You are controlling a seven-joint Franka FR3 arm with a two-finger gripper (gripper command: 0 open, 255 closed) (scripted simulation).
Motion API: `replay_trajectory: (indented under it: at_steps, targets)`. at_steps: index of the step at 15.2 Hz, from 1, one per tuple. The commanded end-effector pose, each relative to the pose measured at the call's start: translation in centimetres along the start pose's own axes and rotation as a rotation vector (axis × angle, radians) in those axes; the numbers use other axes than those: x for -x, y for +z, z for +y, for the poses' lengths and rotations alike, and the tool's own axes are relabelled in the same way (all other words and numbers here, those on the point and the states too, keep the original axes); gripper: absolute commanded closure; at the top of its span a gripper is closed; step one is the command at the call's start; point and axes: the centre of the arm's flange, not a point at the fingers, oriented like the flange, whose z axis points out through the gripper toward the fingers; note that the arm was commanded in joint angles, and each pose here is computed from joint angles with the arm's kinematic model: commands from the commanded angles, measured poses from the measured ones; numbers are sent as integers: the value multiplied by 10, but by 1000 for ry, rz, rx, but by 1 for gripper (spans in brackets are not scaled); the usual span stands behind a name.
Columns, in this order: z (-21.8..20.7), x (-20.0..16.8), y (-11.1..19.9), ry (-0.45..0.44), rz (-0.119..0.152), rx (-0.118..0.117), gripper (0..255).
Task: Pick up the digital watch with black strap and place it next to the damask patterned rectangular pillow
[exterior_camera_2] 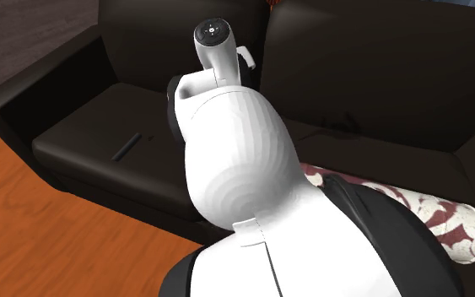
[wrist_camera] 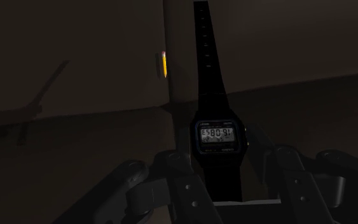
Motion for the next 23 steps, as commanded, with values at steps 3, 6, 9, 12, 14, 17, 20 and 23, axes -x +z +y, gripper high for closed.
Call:
replay_trajectory:
  at_steps: [3, 6, 9, 12, 14, 17, 20, 23]
  targets:
    - [-3, -13, -17, 0, 0, 0, 255]
    - [-5, -22, -29, 0, 0, 0, 255]
    - [-7, -32, -42, 0, 0, 0, 255]
    - [-10, -41, -55, 0, 0, 0, 255]
    - [-11, -47, -63, 0, 0, 0, 255]
    - [13, -58, -65, 0, 0, 0, 255]
    - [50, -72, -64, 0, 0, 0, 255]
    - [87, -85, -63, 0, 0, 0, 255]
